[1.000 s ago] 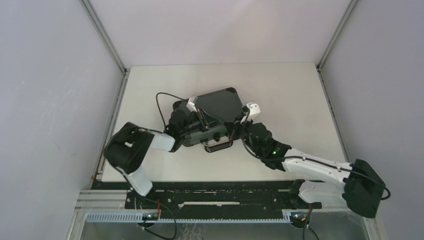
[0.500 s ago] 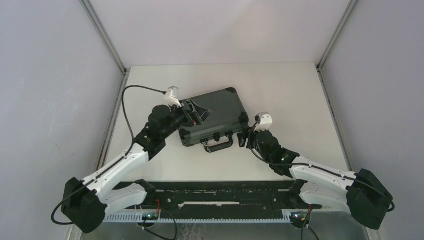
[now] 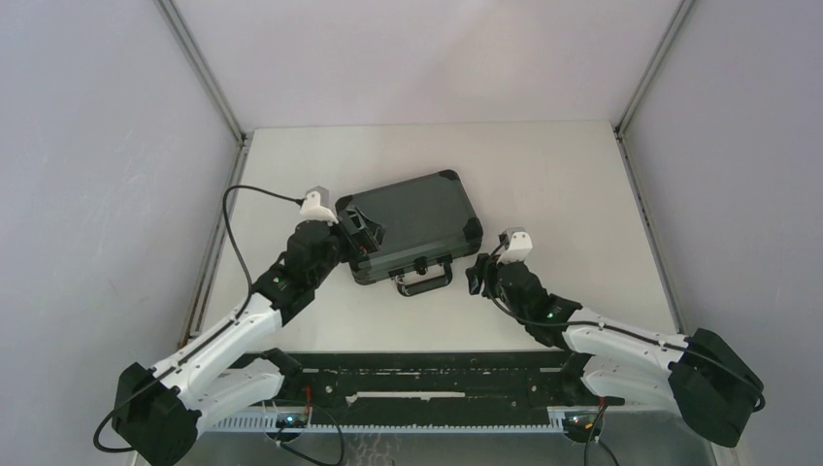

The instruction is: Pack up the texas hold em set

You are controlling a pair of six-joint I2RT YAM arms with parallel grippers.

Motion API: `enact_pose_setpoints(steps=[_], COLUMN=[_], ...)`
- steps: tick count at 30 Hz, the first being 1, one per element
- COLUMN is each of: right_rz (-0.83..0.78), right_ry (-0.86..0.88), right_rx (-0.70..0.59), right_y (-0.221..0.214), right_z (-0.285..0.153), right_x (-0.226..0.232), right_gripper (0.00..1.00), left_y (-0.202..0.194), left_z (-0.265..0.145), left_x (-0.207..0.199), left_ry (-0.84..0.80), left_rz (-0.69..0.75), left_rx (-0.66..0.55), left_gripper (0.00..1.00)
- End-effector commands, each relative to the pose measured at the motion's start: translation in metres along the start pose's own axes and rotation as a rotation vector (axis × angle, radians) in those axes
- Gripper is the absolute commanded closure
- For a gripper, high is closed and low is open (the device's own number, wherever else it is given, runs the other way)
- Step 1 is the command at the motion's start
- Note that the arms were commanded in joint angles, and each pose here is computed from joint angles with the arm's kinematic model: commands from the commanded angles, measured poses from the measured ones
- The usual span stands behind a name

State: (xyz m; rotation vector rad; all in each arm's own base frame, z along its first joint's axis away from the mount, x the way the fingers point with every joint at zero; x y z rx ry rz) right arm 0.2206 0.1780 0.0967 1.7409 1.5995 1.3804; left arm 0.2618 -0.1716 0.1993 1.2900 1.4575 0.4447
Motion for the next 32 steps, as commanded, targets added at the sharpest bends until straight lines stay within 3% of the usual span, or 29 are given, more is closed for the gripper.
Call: enact_pose_setpoints(steps=[1,32], right_rz=[0.047,0.075], right_ry=[0.008,-0.033], right_rx=[-0.038,-0.023], right_y=[0.008,-0.004], right_z=[-0.002,0.0], right_x=[0.003,-0.014], right_gripper=[0.31,0.34], left_y=[0.01,0.004], left_z=[-0.003,0.001], left_x=[0.004,0.006], left_ry=[0.027,0.033], left_rz=[-0.007,-0.013], left_rx=[-0.054,-0.039], left_gripper=[0.0,0.0])
Point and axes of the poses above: each gripper's point midway between its finger pads, its own z axis out along the fingers, its own x axis along the line the jaws close on, y = z × x, the point moved 3 cm from there along -z, back along the fingers, and after that the axes turned 8 degrees about z, right-handed, at the moved point
